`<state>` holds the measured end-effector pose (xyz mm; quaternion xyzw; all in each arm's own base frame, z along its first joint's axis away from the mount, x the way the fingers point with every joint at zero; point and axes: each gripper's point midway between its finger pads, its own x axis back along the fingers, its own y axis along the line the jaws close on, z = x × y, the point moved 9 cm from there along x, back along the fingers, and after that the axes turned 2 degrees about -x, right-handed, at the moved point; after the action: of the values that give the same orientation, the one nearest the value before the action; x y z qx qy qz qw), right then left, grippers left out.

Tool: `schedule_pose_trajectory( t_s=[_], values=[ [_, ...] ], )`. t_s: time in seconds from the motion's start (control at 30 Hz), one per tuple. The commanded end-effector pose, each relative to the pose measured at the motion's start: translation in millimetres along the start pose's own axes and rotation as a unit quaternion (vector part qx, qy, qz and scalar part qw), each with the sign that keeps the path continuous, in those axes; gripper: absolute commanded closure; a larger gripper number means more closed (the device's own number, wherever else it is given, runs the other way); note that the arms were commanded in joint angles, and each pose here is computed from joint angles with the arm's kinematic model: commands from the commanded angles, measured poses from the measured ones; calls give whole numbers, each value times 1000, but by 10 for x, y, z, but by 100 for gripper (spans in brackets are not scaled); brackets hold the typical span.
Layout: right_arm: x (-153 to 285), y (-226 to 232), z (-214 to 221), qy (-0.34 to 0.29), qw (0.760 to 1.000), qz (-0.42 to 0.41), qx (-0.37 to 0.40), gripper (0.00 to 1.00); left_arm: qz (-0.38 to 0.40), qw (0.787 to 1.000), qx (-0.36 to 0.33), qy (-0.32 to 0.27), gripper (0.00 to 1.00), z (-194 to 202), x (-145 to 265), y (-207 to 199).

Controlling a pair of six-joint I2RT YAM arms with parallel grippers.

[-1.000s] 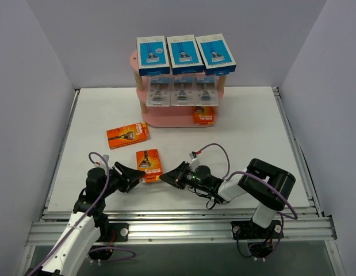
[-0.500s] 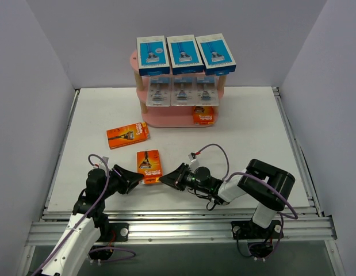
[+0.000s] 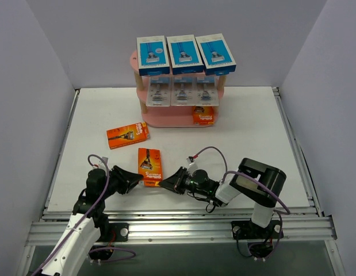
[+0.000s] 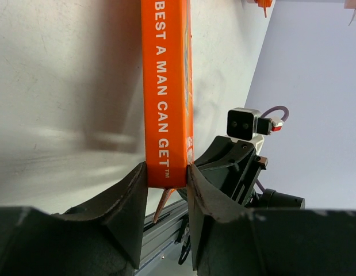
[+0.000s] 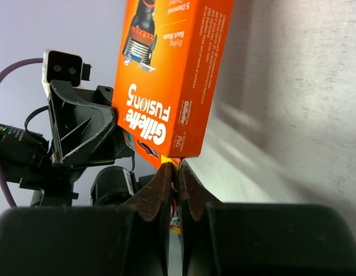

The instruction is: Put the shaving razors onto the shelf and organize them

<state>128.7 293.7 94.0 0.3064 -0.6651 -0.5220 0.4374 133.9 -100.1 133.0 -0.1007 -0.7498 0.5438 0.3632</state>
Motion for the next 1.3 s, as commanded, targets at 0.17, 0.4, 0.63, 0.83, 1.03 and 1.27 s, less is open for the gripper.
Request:
schedule_pose_trajectory(
  t_s=[0.17,0.4,0.63,0.83,1.03,1.27],
  values=[
    [136,597,41,5,970,-238,39,100,29,999,-46,-9,98,-55,17,-148],
    [162,591,-18,0,971,-235,35,58,13,997,-81,-7,98,-57,61,-142],
    [217,726,-70,-16,977,-197,73,42,-4,991,-130,-18,98,-120,124,-253],
    [295,739,-177,-55,985,10,165,29,-4,990,-141,-20,98,-147,129,-303],
    [878,859,-502,-218,879,308,293,16,-4,989,-147,-16,98,-155,113,-309],
    [1197,990,-726,-304,774,409,377,0,-4,988,-156,-10,98,-165,107,-331]
  ],
)
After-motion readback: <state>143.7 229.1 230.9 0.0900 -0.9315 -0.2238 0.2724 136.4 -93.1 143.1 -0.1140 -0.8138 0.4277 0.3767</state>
